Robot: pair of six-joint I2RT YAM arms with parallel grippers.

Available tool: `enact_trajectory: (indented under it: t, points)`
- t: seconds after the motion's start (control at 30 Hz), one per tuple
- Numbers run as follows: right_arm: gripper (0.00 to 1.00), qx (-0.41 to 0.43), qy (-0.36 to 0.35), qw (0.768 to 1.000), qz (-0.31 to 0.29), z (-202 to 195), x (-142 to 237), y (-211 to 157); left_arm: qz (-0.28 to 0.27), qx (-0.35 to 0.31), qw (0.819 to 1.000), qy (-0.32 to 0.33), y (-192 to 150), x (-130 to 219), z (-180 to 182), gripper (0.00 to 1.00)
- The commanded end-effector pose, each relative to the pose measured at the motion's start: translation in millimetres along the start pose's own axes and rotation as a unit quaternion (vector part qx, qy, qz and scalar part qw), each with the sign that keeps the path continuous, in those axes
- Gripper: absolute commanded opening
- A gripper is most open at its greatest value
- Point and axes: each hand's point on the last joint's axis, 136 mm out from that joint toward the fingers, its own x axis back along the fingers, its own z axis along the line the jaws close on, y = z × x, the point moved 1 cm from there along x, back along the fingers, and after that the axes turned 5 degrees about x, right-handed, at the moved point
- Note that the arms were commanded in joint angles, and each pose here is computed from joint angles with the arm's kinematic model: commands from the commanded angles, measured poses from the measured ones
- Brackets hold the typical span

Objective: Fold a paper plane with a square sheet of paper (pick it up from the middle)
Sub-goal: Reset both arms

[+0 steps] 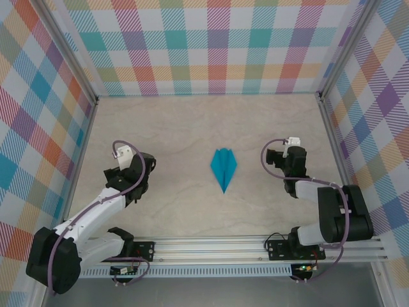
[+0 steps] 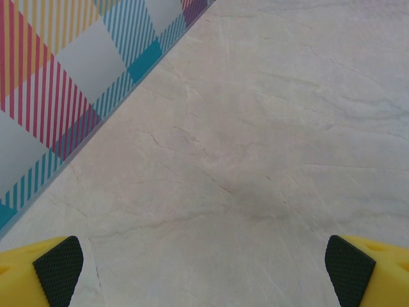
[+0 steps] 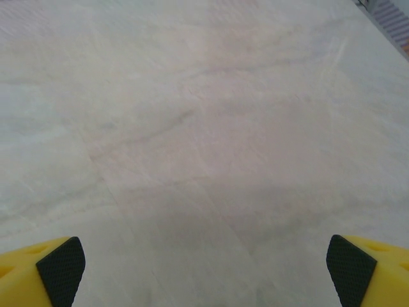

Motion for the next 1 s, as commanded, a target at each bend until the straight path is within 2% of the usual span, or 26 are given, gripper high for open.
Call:
enact_trajectory:
  t: [0.0,0.27,0.37,0.43,0.6,0.63,0.7,0.77,0.8,0.87,0.97]
  points:
    - [1.0,0.013,0.061,0.996,-0.062,14,-3,22,-0.051,0.014,0.999,-0.007,16,-14,1,1.0]
    - [1.0,-0.004,0.038,0.998,-0.052,4,-11,15,-0.079,0.004,0.994,-0.076,1,-44,-27,1.0]
    - [1.0,-0.021,0.005,0.998,-0.052,-7,-11,15,-0.095,-0.006,0.99,-0.104,5,-53,-42,1.0]
    - [1.0,-0.024,-0.004,0.998,-0.053,-10,-11,15,-0.108,0.015,0.986,-0.129,10,-61,-50,1.0]
    - [1.0,-0.025,-0.003,0.998,-0.053,-9,-11,15,-0.085,-0.024,0.977,-0.192,-3,-82,-83,1.0]
    - [1.0,-0.025,-0.003,0.998,-0.052,-9,-11,15,-0.063,-0.023,0.976,-0.208,-6,-82,-83,1.0]
    - [1.0,-0.024,-0.002,0.998,-0.053,-9,-11,15,-0.073,-0.024,0.966,-0.247,-15,-84,-90,1.0]
    - [1.0,-0.024,-0.001,0.998,-0.053,-9,-11,15,-0.052,-0.036,0.963,-0.261,-20,-83,-95,1.0]
    - [1.0,-0.024,-0.001,0.998,-0.053,-9,-11,15,-0.062,-0.03,0.963,-0.26,-17,-86,-95,1.0]
    - [1.0,-0.024,-0.001,0.998,-0.052,-9,-11,15,-0.039,-0.009,0.968,-0.246,-16,-95,-87,1.0]
    - [1.0,-0.023,0.001,0.998,-0.052,-8,-12,15,-0.043,-0.006,0.968,-0.246,-15,-95,-85,1.0]
